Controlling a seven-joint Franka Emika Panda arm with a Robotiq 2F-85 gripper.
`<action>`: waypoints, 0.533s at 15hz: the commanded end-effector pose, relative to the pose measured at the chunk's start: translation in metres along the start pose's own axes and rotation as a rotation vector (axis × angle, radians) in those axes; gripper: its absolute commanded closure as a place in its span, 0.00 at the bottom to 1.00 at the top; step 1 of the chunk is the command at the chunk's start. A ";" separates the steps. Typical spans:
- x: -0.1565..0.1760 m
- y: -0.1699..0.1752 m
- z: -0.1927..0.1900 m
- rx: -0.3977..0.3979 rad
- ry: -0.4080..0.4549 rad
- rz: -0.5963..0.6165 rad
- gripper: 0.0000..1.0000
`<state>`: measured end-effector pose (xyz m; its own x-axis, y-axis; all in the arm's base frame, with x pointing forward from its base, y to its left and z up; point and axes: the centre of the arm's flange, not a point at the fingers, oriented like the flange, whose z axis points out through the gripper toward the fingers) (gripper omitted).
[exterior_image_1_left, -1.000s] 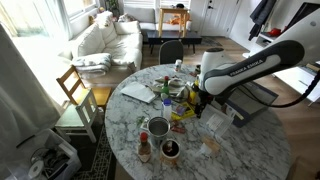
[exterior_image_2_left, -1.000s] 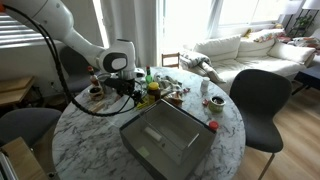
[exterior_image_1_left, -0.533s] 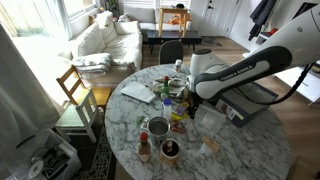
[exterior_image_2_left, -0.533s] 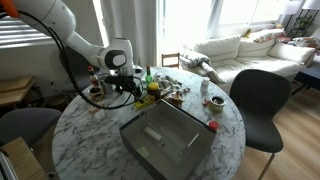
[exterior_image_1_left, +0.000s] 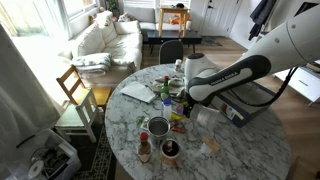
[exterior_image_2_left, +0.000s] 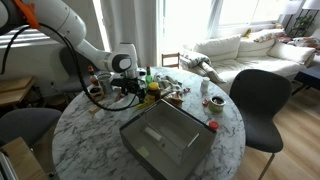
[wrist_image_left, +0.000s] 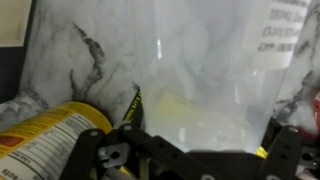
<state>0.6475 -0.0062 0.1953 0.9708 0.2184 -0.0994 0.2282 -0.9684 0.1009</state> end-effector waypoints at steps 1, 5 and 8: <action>0.024 0.004 0.004 0.001 0.052 0.050 0.00; 0.041 0.008 0.001 -0.010 0.112 0.072 0.00; 0.045 0.006 0.008 -0.010 0.111 0.072 0.00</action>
<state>0.6809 -0.0046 0.1985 0.9841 0.1777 0.0030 0.1762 -0.9776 0.1152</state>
